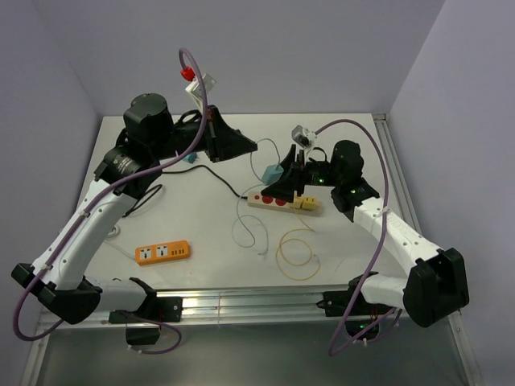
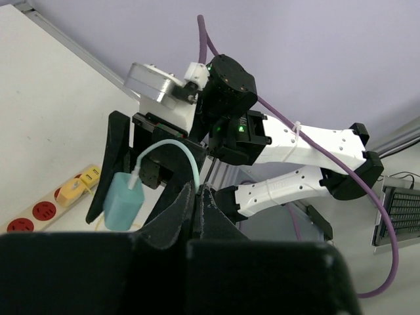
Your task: Insert the plug
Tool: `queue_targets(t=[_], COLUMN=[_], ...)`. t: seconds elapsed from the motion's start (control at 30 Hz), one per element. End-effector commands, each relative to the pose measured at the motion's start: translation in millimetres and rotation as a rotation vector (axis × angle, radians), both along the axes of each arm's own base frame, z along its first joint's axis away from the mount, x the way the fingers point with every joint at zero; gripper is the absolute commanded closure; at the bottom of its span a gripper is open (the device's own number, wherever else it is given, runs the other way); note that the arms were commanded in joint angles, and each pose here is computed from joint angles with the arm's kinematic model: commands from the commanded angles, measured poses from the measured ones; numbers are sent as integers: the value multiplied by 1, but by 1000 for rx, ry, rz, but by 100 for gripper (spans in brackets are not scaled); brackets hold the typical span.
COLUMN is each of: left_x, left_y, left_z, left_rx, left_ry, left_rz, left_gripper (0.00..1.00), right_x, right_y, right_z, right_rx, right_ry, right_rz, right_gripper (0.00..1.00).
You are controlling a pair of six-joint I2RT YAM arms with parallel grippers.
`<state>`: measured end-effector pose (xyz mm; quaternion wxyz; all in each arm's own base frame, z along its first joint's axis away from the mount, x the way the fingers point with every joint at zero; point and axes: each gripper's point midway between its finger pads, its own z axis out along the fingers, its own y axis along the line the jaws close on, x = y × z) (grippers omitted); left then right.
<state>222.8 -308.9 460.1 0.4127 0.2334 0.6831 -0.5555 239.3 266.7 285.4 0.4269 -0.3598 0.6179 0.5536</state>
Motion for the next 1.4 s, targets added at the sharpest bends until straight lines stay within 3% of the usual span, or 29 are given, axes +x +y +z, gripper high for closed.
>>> queue_targets(t=[0.0,0.23,0.3,0.43,0.5,0.53,0.57,0.67,0.73,0.83,1.0,1.13,1.37], left_x=[-17,-18,-17,-7,11,16,17,12,2,-17,-42,-59,-65], left_y=[5,6,8,19,35,42,51,64,64,57,29,20,8], left_z=[27,24,21,8,-4,-8,-8,-3,5,6,-32,-57,-85], left_rx=[-70,-64,-53,3,69,92,108,132,120,97,92,51,64], left_ry=[-66,-71,-74,-82,-76,-77,-103,-191,-243,-294,-234,-185,-102], left_rz=[-42,-45,-30,66,217,268,304,333,297,184,-82,-220,-310], left_gripper=[100,100,100,98,69,53,28,6,2,1,0,9,28], right_x=[-21,-24,-23,-22,-26,-30,-34,-52,-61,-80,-107,-120,-117], right_y=[0,0,0,-1,-1,-2,1,6,11,21,28,28,28], right_z=[28,28,27,23,15,19,17,16,14,14,23,30,36], right_rx=[61,80,69,38,8,-5,-22,-70,-96,-134,-133,-115,-119], right_ry=[-159,-161,-155,-87,-43,-95,-101,-102,-74,-67,-65,-64,-66], right_rz=[101,93,91,84,72,69,62,89,119,197,291,352,301], right_gripper=[35,71,98,100,100,100,100,100,100,100,100,100,100])
